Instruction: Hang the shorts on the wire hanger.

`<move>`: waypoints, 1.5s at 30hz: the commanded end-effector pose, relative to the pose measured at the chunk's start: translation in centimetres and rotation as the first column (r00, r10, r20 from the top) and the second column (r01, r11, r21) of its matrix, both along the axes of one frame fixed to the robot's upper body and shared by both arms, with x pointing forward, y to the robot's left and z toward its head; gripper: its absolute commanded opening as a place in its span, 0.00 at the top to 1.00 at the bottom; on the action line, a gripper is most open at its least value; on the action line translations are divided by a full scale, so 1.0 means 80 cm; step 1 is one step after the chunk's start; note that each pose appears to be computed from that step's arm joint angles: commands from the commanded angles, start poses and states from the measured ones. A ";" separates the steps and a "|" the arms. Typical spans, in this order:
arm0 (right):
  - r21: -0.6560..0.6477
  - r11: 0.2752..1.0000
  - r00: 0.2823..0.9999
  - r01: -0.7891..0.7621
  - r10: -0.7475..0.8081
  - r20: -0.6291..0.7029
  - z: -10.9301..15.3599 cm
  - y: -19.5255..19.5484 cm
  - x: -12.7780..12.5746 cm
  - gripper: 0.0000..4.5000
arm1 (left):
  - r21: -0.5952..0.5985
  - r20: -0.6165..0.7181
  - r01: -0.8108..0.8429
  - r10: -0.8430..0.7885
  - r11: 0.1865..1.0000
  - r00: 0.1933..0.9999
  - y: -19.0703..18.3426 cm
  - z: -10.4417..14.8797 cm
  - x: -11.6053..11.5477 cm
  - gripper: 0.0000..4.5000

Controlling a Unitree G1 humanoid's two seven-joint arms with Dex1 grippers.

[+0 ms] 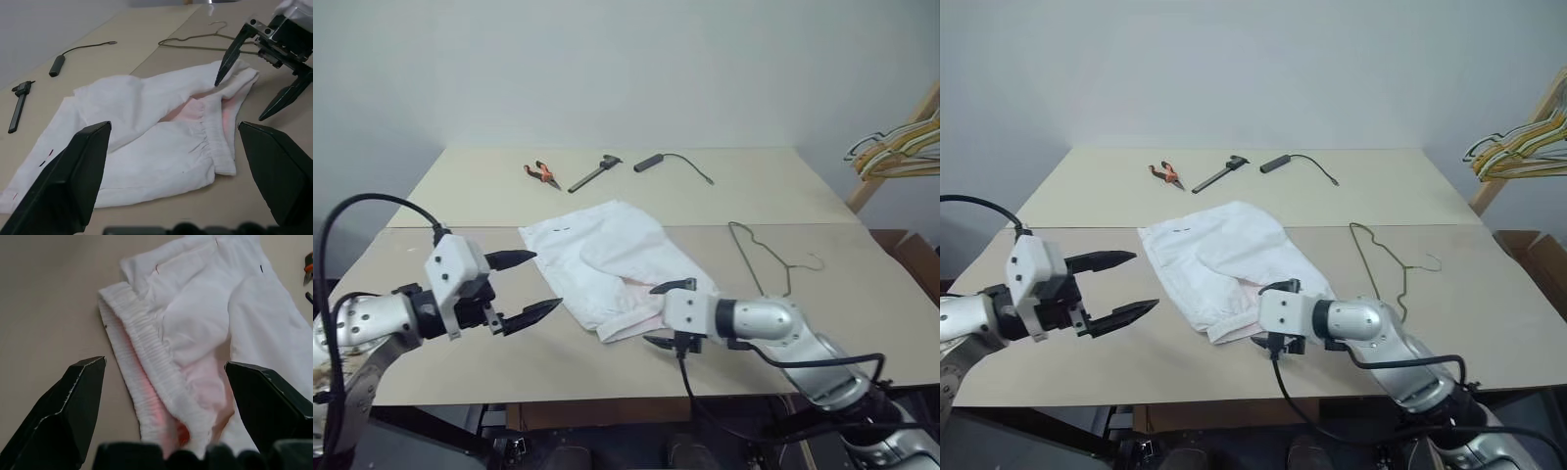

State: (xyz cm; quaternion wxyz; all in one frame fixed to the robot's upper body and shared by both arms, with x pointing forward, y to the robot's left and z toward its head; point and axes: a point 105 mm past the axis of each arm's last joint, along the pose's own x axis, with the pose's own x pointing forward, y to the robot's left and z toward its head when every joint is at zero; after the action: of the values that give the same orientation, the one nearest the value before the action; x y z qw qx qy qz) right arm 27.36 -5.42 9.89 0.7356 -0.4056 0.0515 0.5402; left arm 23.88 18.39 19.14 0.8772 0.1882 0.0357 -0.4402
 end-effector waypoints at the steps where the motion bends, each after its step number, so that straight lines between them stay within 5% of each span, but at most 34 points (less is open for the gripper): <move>1: -0.057 0.998 0.999 -0.015 0.017 0.046 -0.015 0.021 0.011 0.14 | 0.016 0.046 0.008 -0.008 1.000 0.999 0.004 0.012 -0.001 0.00; 7: -0.109 0.994 0.999 -0.008 0.011 0.030 -0.046 0.053 0.022 0.57 | 0.006 0.054 0.009 -0.009 1.000 0.998 -0.001 0.012 0.000 0.00; 13: -0.110 0.994 0.997 0.019 -0.010 0.082 -0.039 0.038 0.030 1.00 | -0.002 0.061 0.005 -0.005 1.000 0.998 -0.004 0.012 0.001 0.00; 17: -0.114 0.990 0.980 -0.088 0.106 0.169 -0.015 -0.001 0.029 1.00 | -0.004 0.064 0.010 -0.010 1.000 0.998 -0.006 0.011 0.001 0.00; 23: -0.439 0.896 0.940 -0.068 0.205 0.272 0.012 -0.115 0.066 1.00 | -0.009 0.069 0.023 -0.022 1.000 0.997 -0.010 0.008 0.008 0.00; 27: -0.488 0.872 0.948 -0.044 0.191 0.255 0.014 -0.135 0.074 0.78 | -0.015 0.077 0.041 -0.040 0.999 0.996 -0.018 0.005 0.011 0.00; 34: -0.537 0.843 0.987 -0.033 0.112 0.116 0.019 -0.167 0.031 0.25 | -0.012 0.073 0.059 -0.058 0.998 0.996 -0.021 0.001 0.012 0.00; 39: -0.415 0.909 0.988 0.022 0.043 0.146 0.036 -0.144 0.013 0.25 | 0.024 0.054 0.079 -0.080 0.997 0.995 -0.020 -0.008 0.013 0.00; 45: -0.380 0.894 0.967 0.238 -0.181 0.180 -0.003 -0.106 0.033 0.25 | 0.018 0.069 0.103 -0.104 0.995 0.992 -0.025 -0.006 0.021 0.00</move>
State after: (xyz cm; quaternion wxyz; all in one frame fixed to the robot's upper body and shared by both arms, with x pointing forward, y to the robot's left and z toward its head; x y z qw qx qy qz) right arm 29.02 -13.50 9.01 0.6797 -0.5570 0.1361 0.4574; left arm 25.43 16.58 17.97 0.8561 0.1994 0.0152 -0.4766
